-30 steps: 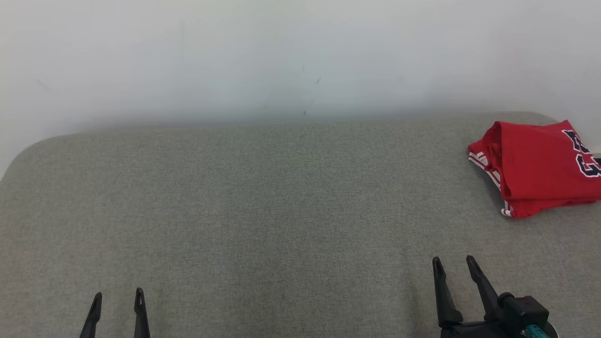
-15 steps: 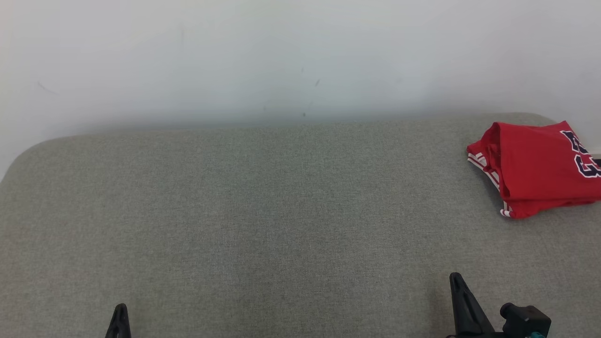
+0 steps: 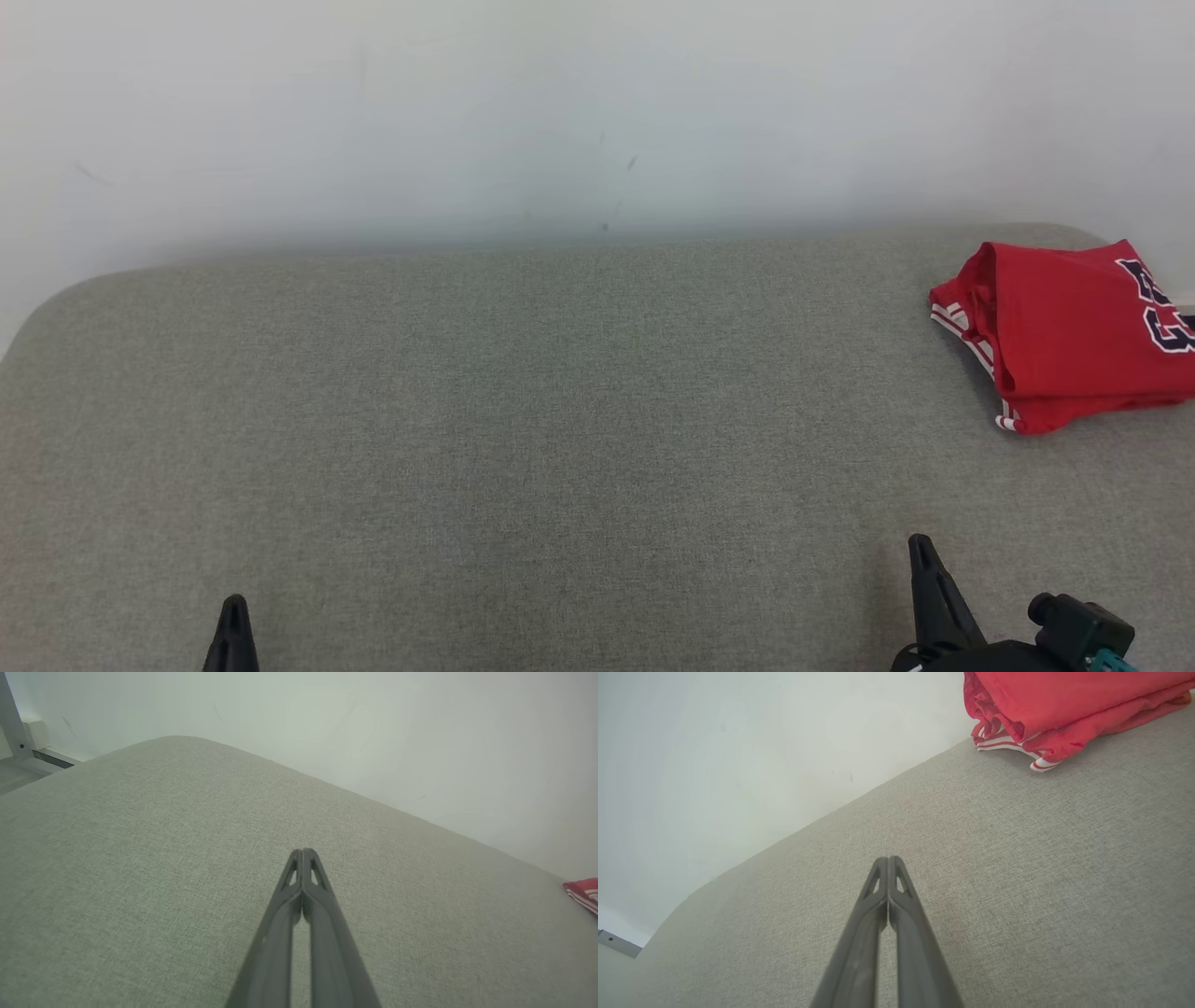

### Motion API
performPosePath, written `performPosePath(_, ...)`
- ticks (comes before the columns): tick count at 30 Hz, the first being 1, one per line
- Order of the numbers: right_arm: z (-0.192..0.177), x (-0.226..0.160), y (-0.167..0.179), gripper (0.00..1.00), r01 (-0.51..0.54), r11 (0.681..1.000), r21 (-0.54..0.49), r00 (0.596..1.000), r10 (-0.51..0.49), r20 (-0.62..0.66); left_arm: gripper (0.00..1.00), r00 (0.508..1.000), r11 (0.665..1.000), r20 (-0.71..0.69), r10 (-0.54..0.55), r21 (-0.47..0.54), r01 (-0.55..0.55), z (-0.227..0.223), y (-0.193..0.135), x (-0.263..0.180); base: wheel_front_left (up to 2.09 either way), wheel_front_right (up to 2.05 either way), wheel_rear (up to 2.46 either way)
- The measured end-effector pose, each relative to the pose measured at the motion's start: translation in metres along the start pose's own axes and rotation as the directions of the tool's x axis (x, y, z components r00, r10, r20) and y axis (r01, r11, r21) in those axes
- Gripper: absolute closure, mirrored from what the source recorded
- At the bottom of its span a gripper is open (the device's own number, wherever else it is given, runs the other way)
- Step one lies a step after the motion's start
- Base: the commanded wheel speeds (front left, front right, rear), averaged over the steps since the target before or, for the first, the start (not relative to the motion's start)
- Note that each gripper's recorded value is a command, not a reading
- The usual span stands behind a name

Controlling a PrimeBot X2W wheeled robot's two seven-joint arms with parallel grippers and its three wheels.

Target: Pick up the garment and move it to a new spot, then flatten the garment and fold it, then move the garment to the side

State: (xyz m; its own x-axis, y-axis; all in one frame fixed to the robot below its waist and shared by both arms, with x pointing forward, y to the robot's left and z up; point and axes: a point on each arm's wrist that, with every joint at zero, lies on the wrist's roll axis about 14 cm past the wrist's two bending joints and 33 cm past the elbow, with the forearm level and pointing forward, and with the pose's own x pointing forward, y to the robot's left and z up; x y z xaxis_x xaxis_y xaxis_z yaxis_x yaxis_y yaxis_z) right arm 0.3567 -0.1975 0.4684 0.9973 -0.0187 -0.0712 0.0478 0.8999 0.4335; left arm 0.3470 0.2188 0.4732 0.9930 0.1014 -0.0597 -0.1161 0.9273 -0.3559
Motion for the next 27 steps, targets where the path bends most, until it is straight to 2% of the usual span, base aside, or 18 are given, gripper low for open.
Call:
performPosePath(14,0.005,0.006,-0.002,1.0,0.023,0.977,0.213,1.0,-0.023,0.0,1.0,1.0,0.973,-0.012,0.007,-0.231,-0.01,0.002,-0.003,0.007,0.0,0.0,0.0)
performPosePath(27,0.01,0.01,-0.001,1.0,0.028,0.924,0.381,1.0,-0.03,-0.001,1.0,1.0,0.913,-0.022,0.004,-0.408,-0.013,0.004,-0.006,0.013,0.0,0.0,0.0)
